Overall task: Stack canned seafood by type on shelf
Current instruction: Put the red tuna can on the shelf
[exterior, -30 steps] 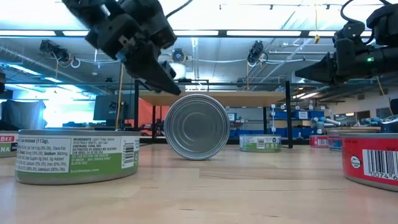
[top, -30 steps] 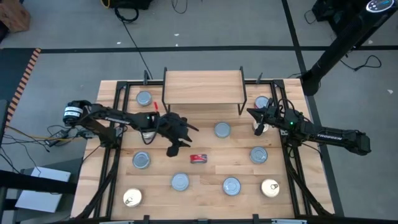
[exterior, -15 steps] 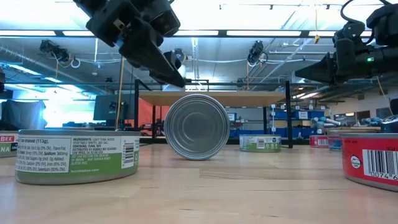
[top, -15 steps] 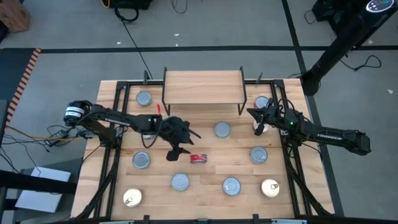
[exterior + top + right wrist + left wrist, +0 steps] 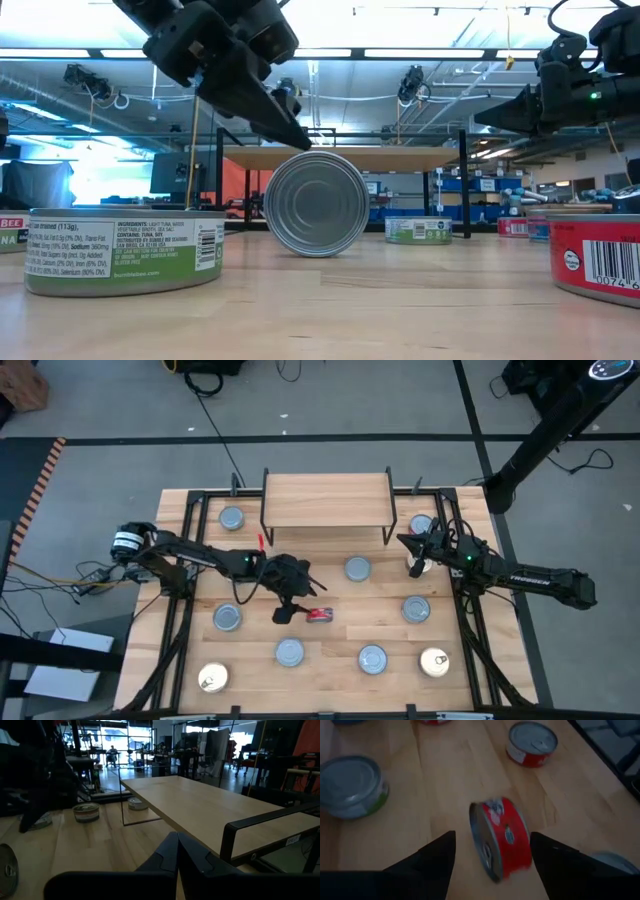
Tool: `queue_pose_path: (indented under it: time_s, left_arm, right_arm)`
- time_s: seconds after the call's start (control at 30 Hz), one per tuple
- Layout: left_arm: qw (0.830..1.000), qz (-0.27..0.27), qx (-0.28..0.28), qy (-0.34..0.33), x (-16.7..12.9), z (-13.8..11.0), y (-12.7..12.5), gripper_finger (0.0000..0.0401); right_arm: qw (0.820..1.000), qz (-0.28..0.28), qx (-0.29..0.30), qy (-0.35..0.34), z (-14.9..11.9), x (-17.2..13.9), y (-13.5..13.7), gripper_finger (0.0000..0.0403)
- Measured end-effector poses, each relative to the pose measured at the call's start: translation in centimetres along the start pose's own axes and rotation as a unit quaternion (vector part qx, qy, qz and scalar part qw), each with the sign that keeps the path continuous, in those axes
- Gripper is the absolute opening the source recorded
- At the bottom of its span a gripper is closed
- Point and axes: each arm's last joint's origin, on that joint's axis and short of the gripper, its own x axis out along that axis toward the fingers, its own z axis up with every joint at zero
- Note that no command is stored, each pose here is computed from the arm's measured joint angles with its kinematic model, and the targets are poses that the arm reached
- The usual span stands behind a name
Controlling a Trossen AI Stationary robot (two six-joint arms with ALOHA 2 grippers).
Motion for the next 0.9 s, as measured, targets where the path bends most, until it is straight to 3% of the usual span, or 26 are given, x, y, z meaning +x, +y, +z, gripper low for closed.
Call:
queue_pose_path:
  time_s: [0.4, 0.9]
  left_arm:
    - [0.999, 0.004, 0.044, 0.002, 0.02, -0.03, 0.08, 0.026]
    - [0.998, 0.006, 0.033, 0.055, -0.11, -0.34, -0.34, 0.026]
  right_arm:
    - [1.0, 0.0, 0.0, 0.0, 0.0, 0.0, 0.0, 0.0019]
    - [1.0, 0.0, 0.0, -0.001, 0.02, 0.0, 0.0, 0.0019]
